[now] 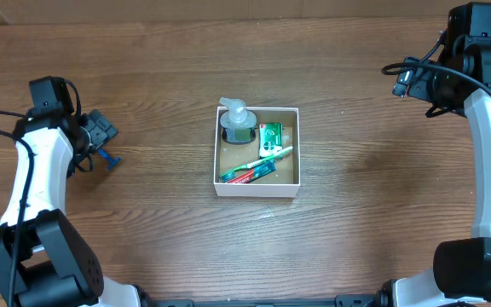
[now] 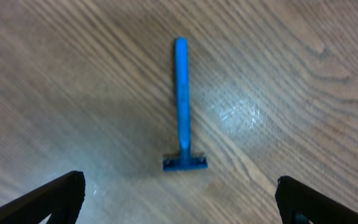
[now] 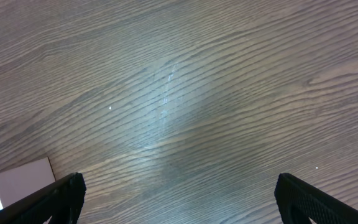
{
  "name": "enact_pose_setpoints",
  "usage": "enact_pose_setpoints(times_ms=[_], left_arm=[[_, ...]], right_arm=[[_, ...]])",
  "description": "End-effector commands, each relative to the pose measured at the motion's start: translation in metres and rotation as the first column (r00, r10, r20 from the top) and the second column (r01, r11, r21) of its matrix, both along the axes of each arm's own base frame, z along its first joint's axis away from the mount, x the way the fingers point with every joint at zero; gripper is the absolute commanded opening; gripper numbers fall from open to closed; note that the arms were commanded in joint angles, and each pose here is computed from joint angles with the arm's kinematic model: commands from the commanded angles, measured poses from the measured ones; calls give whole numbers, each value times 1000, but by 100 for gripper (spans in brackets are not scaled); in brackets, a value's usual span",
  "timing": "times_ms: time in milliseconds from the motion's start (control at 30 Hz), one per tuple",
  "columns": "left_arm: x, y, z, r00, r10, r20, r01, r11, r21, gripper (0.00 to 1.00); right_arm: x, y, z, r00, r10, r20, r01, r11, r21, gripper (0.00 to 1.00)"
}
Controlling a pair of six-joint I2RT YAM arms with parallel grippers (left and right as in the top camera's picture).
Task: Pack container
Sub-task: 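Lower the left gripper onto the blue razor handle and grasp it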
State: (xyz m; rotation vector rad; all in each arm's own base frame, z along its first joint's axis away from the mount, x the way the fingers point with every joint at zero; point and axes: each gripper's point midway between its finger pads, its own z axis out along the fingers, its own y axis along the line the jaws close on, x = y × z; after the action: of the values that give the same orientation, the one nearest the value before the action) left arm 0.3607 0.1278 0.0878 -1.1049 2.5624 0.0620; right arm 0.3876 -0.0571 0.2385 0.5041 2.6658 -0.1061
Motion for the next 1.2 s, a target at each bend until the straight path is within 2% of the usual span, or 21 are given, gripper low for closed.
enact_pose_setpoints(times_ms=[0, 233, 500, 700, 833, 900, 1067, 1167], left_arm=[[0, -1, -14, 1000, -27, 11, 27, 1000, 4, 100], [10, -1, -21, 998, -33, 59, 33, 999, 5, 100], [8, -3, -55, 999, -35, -13, 35, 999, -29, 99], [4, -7, -75, 998, -37, -59, 34, 997, -62, 89], [4, -8, -76, 998, -36, -59, 32, 997, -66, 76], [3, -8, -76, 997, -35, -64, 30, 997, -69, 66], [0, -9, -77, 996, -35, -77, 30, 997, -73, 54], [-1, -9, -81, 996, -35, -86, 28, 997, -77, 51]], right_arm=[[1, -3, 16, 999, -7, 47, 7, 1000, -11, 100], [1, -3, 16, 999, -7, 47, 7, 1000, -11, 100], [1, -3, 16, 999, -7, 47, 7, 1000, -11, 100], [1, -3, 16, 999, -7, 47, 7, 1000, -11, 100], [1, -3, 16, 999, -7, 47, 7, 1000, -11, 100], [1, -3, 16, 999, -7, 47, 7, 1000, -11, 100], [1, -3, 16, 999, -7, 47, 7, 1000, -11, 100], [1, -3, 16, 999, -7, 47, 7, 1000, -11, 100]])
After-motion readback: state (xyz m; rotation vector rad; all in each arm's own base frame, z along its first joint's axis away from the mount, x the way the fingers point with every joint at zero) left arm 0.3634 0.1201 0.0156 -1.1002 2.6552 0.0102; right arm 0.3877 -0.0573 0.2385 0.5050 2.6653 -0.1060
